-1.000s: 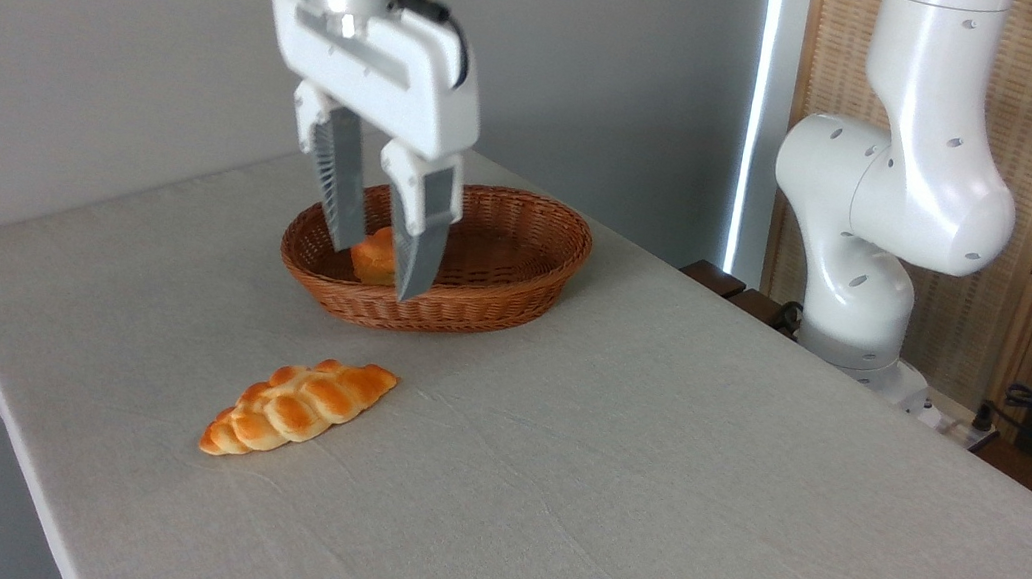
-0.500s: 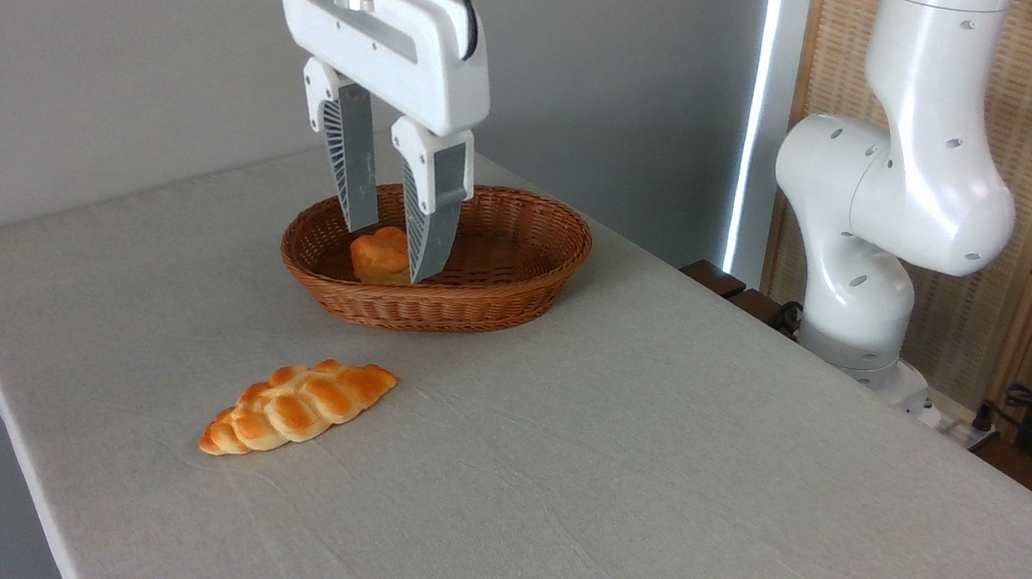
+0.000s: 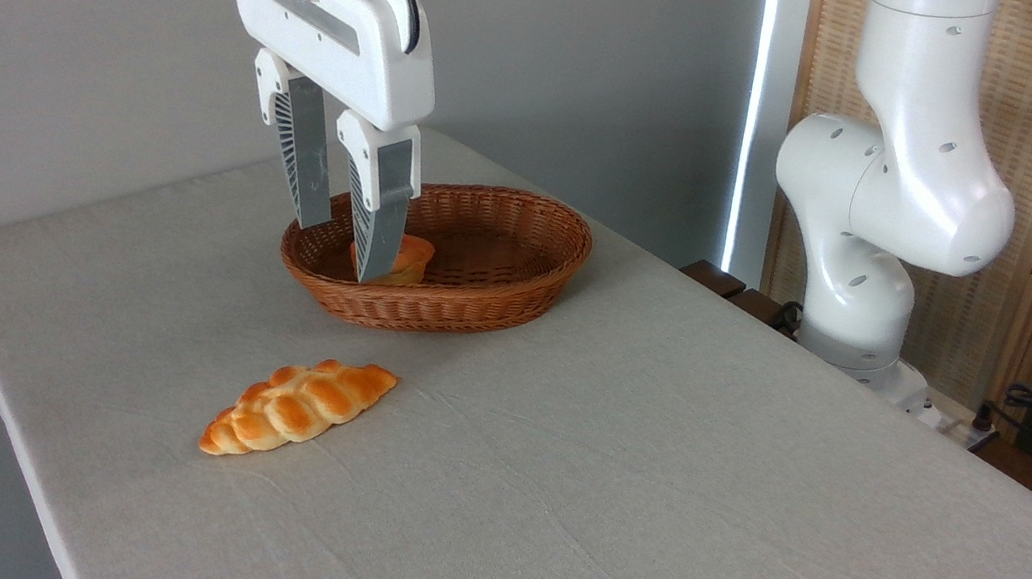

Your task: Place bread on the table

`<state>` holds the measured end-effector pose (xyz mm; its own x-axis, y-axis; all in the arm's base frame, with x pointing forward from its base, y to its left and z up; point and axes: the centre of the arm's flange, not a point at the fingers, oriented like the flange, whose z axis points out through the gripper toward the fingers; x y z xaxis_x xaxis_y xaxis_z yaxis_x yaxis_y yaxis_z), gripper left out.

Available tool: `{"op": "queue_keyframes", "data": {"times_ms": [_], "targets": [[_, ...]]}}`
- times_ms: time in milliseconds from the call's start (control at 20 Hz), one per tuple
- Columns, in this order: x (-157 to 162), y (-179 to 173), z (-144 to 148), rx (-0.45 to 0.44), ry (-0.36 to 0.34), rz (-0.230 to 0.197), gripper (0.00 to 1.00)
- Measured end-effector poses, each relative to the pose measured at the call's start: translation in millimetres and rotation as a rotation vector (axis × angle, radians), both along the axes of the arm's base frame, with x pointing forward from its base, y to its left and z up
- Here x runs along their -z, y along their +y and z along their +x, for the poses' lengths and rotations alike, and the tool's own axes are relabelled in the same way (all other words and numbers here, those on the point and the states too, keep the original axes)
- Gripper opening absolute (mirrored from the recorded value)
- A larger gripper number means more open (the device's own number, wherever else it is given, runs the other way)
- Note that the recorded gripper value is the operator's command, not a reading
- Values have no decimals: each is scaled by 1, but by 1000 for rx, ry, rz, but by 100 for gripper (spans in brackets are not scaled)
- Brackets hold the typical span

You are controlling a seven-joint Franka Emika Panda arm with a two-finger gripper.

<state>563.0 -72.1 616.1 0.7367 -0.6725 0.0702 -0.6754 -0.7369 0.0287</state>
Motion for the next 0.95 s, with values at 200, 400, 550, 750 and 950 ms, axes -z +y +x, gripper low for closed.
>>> {"op": "queue_keyframes", "data": {"times_ms": [200,400,550,750,950], "targets": [[-1,3,0,-3,-4,14,100],[-1,13,1,-20,-3,16,100],[2,12,2,-19,6,17,100],[8,13,4,-20,17,19,100],[9,13,4,-20,19,19,100]]}}
